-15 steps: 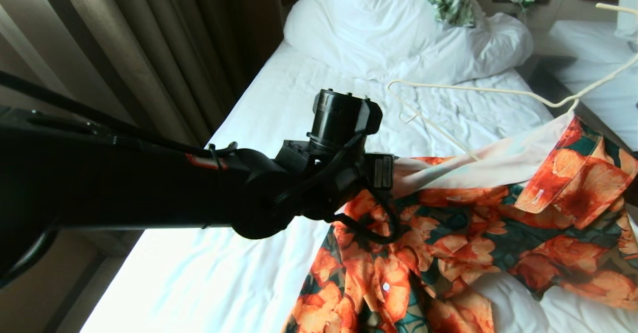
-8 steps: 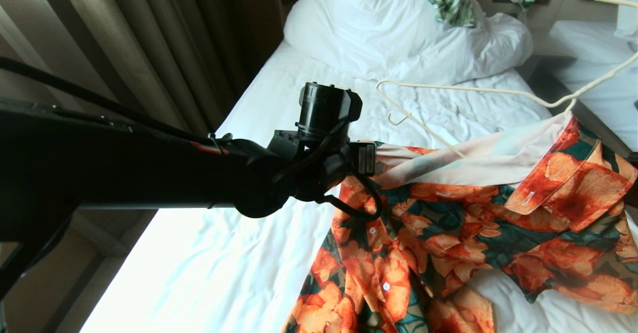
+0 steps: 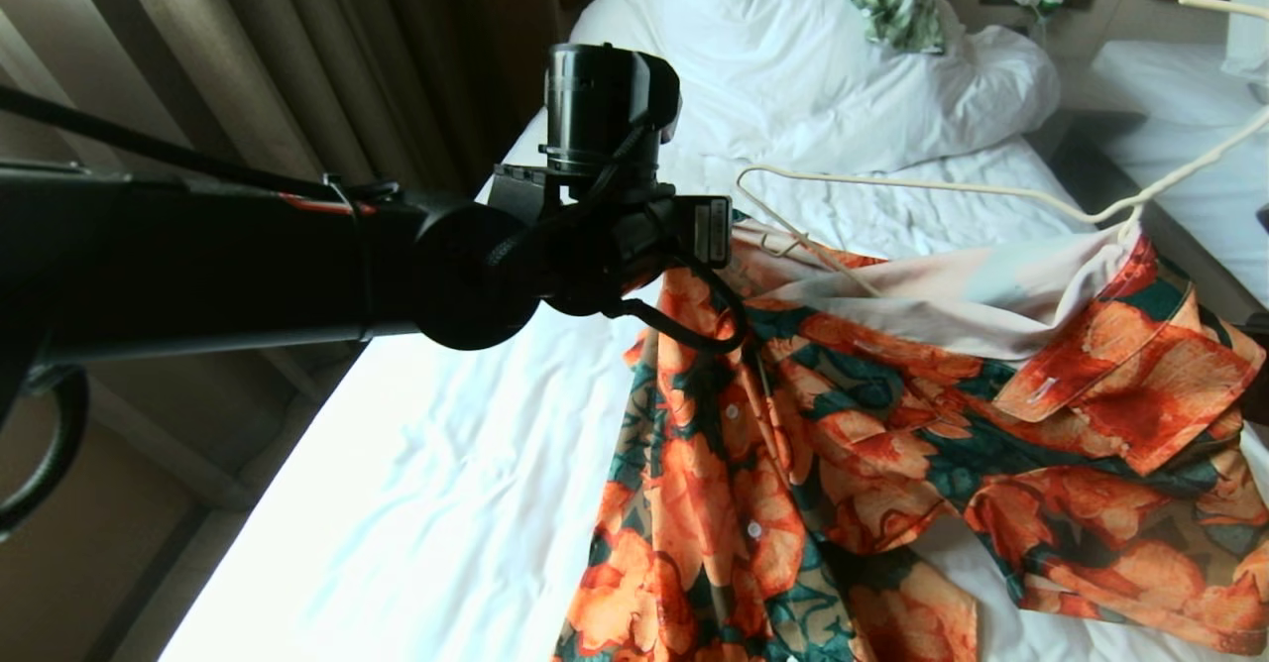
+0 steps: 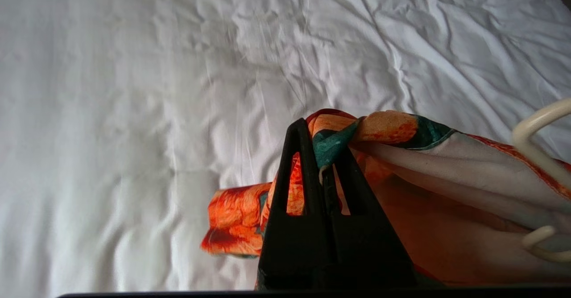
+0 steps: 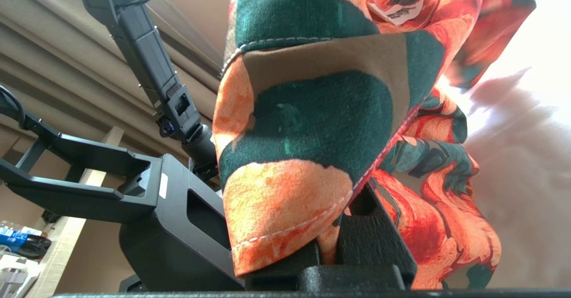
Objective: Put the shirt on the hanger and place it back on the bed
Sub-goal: Hook the other side of the shirt onto the hanger
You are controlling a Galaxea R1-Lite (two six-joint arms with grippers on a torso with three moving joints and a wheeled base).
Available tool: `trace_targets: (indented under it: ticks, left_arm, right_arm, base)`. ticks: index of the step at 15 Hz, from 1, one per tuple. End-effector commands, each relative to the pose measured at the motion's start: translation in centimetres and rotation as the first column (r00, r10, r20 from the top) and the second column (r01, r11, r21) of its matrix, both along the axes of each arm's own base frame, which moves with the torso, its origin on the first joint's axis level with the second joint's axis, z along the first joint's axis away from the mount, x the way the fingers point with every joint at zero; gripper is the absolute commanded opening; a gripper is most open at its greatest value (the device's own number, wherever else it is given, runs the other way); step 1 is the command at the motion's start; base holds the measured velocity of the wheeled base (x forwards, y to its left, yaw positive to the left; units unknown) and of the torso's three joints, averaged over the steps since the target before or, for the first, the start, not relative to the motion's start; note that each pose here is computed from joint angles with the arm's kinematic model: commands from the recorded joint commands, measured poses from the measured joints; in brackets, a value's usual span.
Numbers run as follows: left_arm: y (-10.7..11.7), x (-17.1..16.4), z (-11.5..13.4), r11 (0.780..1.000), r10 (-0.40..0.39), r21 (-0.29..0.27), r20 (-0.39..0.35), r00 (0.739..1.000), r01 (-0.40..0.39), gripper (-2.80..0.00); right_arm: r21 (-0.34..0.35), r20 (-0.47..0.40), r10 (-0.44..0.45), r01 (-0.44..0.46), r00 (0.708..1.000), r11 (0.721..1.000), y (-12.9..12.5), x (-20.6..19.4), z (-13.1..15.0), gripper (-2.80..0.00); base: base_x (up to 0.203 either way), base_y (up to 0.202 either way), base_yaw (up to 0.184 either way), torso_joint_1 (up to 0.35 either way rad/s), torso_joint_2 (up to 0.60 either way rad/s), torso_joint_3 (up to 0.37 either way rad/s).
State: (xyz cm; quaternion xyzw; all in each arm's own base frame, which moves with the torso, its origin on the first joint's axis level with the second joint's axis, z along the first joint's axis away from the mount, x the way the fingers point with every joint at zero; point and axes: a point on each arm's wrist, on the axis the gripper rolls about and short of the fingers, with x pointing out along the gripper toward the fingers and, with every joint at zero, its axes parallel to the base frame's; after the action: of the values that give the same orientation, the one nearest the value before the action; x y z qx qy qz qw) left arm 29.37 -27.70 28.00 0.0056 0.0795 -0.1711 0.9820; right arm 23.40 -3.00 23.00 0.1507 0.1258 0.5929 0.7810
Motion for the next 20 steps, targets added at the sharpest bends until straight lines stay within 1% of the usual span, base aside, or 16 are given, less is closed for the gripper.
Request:
trace_targets:
  ticks: [1, 2, 4, 7, 10, 13, 17, 19, 20]
  left_arm:
    - [0.4, -0.5, 1.5, 1.000, 0.005, -0.019, 0.039, 0.999, -0.004, -2.80]
    - [0.5, -0.7, 2.2, 1.000, 0.015, -0.027, 0.056, 0.998, -0.014, -2.80]
    - [0.2, -1.5, 3.1, 0.999, 0.010, -0.043, 0.076, 0.997, -0.007, -2.80]
    - [-0.7, -3.1, 4.3, 0.998, -0.031, -0.051, 0.113, 0.993, 0.037, -2.80]
    - [-1.2, -4.2, 5.5, 0.998, -0.022, -0.054, 0.151, 0.988, 0.031, -2.80]
    - [-1.7, -6.5, 6.6, 0.994, -0.072, -0.069, 0.171, 0.983, 0.085, -2.80]
    - [-2.5, -9.2, 7.2, 0.985, -0.139, -0.074, 0.176, 0.975, 0.154, -2.80]
    - [-2.8, -9.1, 6.9, 0.986, -0.142, -0.064, 0.170, 0.975, 0.155, -2.80]
    - [-2.6, -8.5, 6.4, 0.989, -0.130, -0.045, 0.162, 0.978, 0.139, -2.80]
  right_arm:
    - [0.003, 0.001, 0.011, -0.011, 1.000, 1.000, 0.0, 0.2, 0.0, -2.80]
    - [0.002, 0.003, 0.018, -0.018, 1.000, 1.000, 0.2, 0.2, 0.1, -2.80]
    - [0.004, -0.003, 0.026, -0.026, 1.000, 1.000, 0.4, 0.3, 0.0, -2.80]
    - [0.002, 0.005, 0.047, -0.047, 0.999, 0.999, 0.9, 0.3, 0.3, -2.80]
    - [0.002, 0.008, 0.049, -0.049, 0.999, 0.999, 0.9, 0.5, 0.9, -2.80]
    - [0.005, -0.004, 0.051, -0.051, 0.999, 0.999, 0.9, 0.6, 2.0, -2.80]
    - [0.006, -0.004, 0.050, -0.050, 0.999, 0.999, 0.9, 0.8, 2.7, -2.80]
    - [0.004, 0.006, 0.053, -0.053, 0.999, 0.999, 1.0, 0.6, 3.1, -2.80]
    - [0.004, 0.005, 0.052, -0.052, 0.999, 0.999, 1.0, 0.6, 3.1, -2.80]
  base:
    - [0.000, 0.000, 0.000, 0.000, 0.00, 0.000]
    - [0.000, 0.000, 0.000, 0.000, 0.00, 0.000]
    - [0.000, 0.000, 0.000, 0.000, 0.00, 0.000]
    - [0.000, 0.000, 0.000, 0.000, 0.00, 0.000]
    - [0.000, 0.000, 0.000, 0.000, 0.00, 0.000]
    - [0.000, 0.000, 0.000, 0.000, 0.00, 0.000]
    - [0.000, 0.000, 0.000, 0.000, 0.00, 0.000]
    - [0.000, 0.000, 0.000, 0.000, 0.00, 0.000]
    - [0.000, 0.000, 0.000, 0.000, 0.00, 0.000]
